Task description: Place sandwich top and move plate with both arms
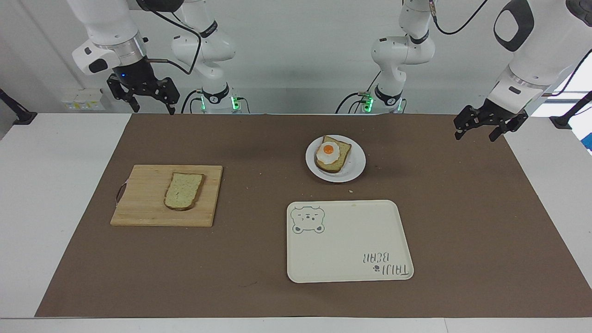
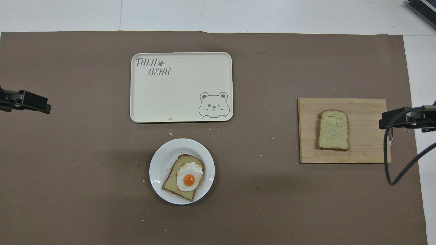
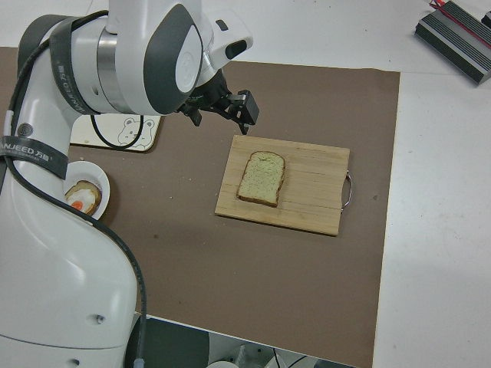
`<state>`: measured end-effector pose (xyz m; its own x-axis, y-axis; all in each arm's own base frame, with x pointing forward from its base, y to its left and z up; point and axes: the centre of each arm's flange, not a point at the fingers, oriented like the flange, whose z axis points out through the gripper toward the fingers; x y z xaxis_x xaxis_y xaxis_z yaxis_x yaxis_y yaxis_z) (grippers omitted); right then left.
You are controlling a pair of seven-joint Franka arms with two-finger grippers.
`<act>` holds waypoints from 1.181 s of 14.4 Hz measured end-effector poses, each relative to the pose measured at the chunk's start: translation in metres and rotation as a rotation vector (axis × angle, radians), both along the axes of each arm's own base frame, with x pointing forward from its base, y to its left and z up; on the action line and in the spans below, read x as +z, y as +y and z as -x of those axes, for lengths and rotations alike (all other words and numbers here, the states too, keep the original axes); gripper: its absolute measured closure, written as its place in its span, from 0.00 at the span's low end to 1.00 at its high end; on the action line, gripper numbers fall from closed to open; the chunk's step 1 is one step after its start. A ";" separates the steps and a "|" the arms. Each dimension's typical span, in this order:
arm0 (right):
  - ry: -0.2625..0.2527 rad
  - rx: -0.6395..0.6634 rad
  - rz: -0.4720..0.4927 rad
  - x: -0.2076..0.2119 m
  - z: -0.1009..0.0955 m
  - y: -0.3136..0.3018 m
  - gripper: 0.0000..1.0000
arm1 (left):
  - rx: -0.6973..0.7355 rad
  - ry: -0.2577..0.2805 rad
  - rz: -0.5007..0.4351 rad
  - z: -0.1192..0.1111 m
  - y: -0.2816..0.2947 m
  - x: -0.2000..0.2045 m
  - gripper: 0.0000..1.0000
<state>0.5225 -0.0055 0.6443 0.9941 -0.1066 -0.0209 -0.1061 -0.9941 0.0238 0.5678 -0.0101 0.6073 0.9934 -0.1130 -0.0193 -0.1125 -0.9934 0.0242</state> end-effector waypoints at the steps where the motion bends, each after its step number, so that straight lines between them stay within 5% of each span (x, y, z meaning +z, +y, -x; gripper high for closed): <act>1: -0.004 -0.005 0.000 0.000 0.000 -0.003 0.00 | 0.000 0.000 0.000 0.000 0.000 0.000 0.00; 17: -0.025 -0.009 -0.001 0.001 -0.003 -0.005 0.00 | 0.000 0.000 0.000 0.000 0.000 0.000 0.00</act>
